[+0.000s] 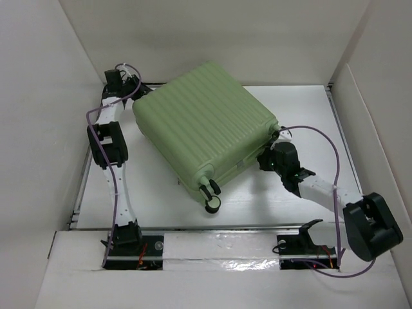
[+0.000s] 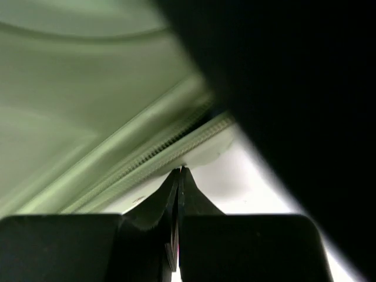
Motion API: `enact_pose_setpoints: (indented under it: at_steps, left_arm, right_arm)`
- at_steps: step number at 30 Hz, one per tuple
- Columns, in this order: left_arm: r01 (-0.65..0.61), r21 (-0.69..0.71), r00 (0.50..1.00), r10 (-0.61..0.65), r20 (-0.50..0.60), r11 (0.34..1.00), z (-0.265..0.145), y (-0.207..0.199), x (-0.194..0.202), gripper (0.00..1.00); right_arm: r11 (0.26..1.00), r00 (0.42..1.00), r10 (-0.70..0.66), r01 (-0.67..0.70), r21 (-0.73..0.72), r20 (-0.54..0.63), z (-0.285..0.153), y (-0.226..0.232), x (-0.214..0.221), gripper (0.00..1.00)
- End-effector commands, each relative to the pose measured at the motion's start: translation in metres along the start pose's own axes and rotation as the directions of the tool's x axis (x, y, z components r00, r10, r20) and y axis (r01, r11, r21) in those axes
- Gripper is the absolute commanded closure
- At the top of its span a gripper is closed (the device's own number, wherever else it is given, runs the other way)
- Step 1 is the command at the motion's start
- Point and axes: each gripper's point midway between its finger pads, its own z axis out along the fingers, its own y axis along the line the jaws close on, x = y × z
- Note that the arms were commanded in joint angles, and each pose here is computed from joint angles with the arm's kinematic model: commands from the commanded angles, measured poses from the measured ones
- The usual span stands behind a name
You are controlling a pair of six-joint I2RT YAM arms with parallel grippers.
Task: Pack the luggage
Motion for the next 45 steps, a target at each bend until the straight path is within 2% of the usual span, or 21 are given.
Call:
enact_pose_setpoints:
  at_steps: [1,4,5,6,7,8,9,11,12,14,16,18,19,21,22,25,31,35,37,41,45]
  left_arm:
    - [-0.053,0.261,0.996,0.068,-0.051,0.964,0.009,-0.066,0.027,0.90]
    - [-0.038,0.327,0.996,0.062,-0.065,0.944,0.004,-0.092,0.057,0.90]
    - [-0.084,0.373,0.996,0.088,0.007,0.924,-0.003,-0.103,0.050,0.90]
    - [-0.008,0.347,0.999,0.026,-0.045,0.938,-0.004,-0.087,0.084,0.90]
    - [0.038,0.360,0.999,-0.031,-0.026,0.932,-0.020,-0.101,0.080,0.90]
    - [-0.003,0.404,0.999,-0.017,0.046,0.915,-0.030,-0.111,0.075,0.91]
    - [0.076,0.358,0.996,-0.086,0.012,0.931,-0.036,-0.090,0.105,0.91]
    - [0.052,0.398,0.991,-0.096,0.093,0.916,-0.064,-0.119,0.108,0.91]
    - [0.120,0.320,0.983,-0.157,0.092,0.940,-0.072,-0.092,0.137,0.91]
    - [0.103,0.333,0.976,-0.159,0.148,0.937,-0.100,-0.112,0.149,0.91]
    - [0.156,0.233,0.968,-0.196,0.159,0.960,-0.116,-0.087,0.187,0.92]
    - [0.171,0.160,0.964,-0.198,0.179,0.972,-0.140,-0.082,0.220,0.92]
    - [0.146,0.130,0.968,-0.169,0.183,0.981,-0.147,-0.080,0.232,0.92]
    - [0.095,0.078,0.986,-0.104,0.130,0.992,-0.165,-0.089,0.274,0.92]
    - [0.048,0.012,0.988,-0.050,0.144,0.999,-0.168,-0.081,0.283,0.91]
    - [-0.004,-0.032,0.995,0.007,0.099,0.999,-0.193,-0.089,0.325,0.90]
    - [0.003,0.023,0.989,-0.006,0.150,1.000,-0.243,-0.099,0.349,0.88]
    - [-0.023,0.052,0.975,0.011,0.220,0.998,-0.257,-0.113,0.330,0.87]
    - [-0.055,0.048,0.968,0.041,0.247,0.997,-0.257,-0.125,0.315,0.87]
    - [-0.098,0.004,0.965,0.094,0.246,0.995,-0.239,-0.141,0.297,0.87]
    - [-0.130,0.016,0.953,0.120,0.280,0.991,-0.232,-0.170,0.267,0.89]
  right_arm:
    - [0.996,0.984,0.026,-0.012,-0.084,0.178,0.018,0.035,-0.062,1.00]
    - [0.996,0.981,0.018,0.001,-0.094,0.194,0.029,0.042,-0.069,1.00]
    - [0.994,0.975,0.019,0.005,-0.108,0.223,0.031,0.049,-0.082,1.00]
    - [0.994,0.973,0.011,0.014,-0.110,0.229,0.033,0.051,-0.086,1.00]
    - [0.992,0.978,-0.003,0.030,-0.126,0.211,0.039,0.055,-0.084,1.00]
    - [0.989,0.972,-0.005,0.039,-0.144,0.233,0.042,0.062,-0.099,1.00]
    - [0.986,0.971,-0.020,0.059,-0.157,0.240,0.045,0.067,-0.106,1.00]
    - [0.979,0.979,-0.050,0.087,-0.183,0.198,0.060,0.075,-0.102,1.00]
    - [0.969,0.970,-0.068,0.119,-0.217,0.232,0.063,0.088,-0.129,1.00]
    - [0.952,0.985,-0.114,0.147,-0.270,0.133,0.084,0.097,-0.116,1.00]
    - [0.924,0.976,-0.148,0.195,-0.329,0.161,0.093,0.123,-0.149,1.00]
    - [0.916,0.980,-0.191,0.197,-0.348,0.051,0.120,0.124,-0.129,1.00]
    - [0.891,0.975,-0.202,0.223,-0.395,0.094,0.122,0.149,-0.155,1.00]
    - [0.888,0.964,-0.257,0.210,-0.408,-0.064,0.155,0.148,-0.118,0.99]
    - [0.859,0.964,-0.266,0.236,-0.455,-0.002,0.156,0.172,-0.155,0.99]
    - [0.821,0.945,-0.299,0.183,-0.541,-0.135,0.179,0.187,-0.126,0.95]
    - [0.794,0.962,-0.270,0.202,-0.573,-0.034,0.163,0.221,-0.191,0.78]
    - [0.852,0.974,-0.205,0.225,-0.473,0.095,0.138,0.205,-0.240,0.43]
    - [0.891,0.978,-0.170,0.204,-0.406,0.117,0.131,0.178,-0.257,0.36]
    - [0.913,0.954,-0.147,0.232,-0.335,0.261,0.080,0.163,-0.307,0.18]
    - [0.913,0.899,-0.165,0.295,-0.280,0.406,0.000,0.155,-0.348,0.14]
